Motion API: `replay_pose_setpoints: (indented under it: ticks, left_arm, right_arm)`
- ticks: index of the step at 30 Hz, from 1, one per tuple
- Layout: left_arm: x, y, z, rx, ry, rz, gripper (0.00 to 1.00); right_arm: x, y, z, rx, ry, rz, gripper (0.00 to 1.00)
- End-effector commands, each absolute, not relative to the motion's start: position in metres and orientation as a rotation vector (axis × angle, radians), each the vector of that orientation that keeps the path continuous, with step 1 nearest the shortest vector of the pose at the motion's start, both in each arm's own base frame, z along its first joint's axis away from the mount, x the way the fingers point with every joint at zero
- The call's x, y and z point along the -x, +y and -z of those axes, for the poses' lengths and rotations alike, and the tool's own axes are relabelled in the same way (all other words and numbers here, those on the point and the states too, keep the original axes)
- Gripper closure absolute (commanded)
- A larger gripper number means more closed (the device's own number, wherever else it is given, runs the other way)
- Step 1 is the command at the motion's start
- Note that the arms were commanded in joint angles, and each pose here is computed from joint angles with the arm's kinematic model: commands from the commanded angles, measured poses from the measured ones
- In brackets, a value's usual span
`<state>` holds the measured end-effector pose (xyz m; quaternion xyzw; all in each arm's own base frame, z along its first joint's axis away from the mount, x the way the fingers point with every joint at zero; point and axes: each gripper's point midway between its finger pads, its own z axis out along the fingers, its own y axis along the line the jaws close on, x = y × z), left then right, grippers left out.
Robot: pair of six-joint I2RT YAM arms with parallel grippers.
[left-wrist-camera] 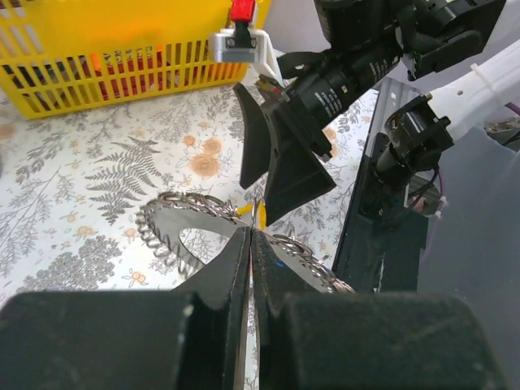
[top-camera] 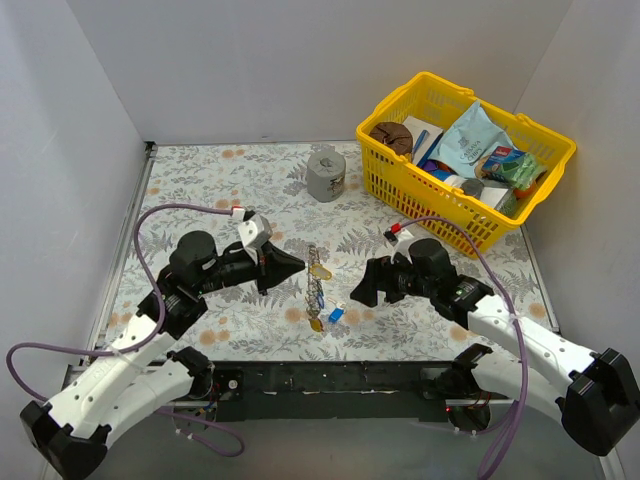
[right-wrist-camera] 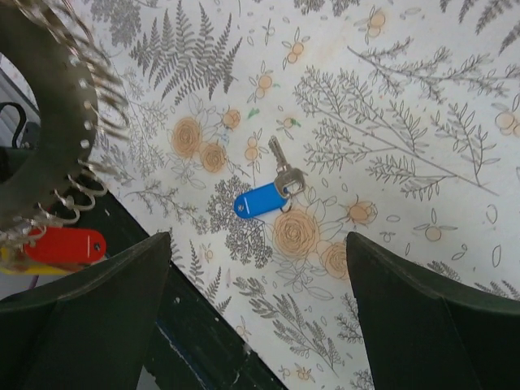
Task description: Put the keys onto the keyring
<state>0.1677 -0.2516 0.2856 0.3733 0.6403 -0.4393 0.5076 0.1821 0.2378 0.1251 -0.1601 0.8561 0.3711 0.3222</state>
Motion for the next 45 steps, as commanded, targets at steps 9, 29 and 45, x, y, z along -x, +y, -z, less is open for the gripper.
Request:
replay_pose_setpoints:
  ticks: [9,29,45]
  left_arm:
    - [-0.178,-0.229,-0.276,-0.653,1.485,0.991,1.00]
    - [-0.182,-0.229,-0.215,-0.662,1.664,0.968,1.00]
    - [-0.186,-0.235,-0.200,-0.663,1.678,0.989,1.00]
  right_arm:
    - [-0.167,0.225,-0.097,0.316,2.284,-0.993,0.08]
    - [-0.170,0.231,-0.062,0.381,2.435,-0.929,0.33]
    - [-0.184,0.260,-0.057,0.463,2.437,-1.024,0.37]
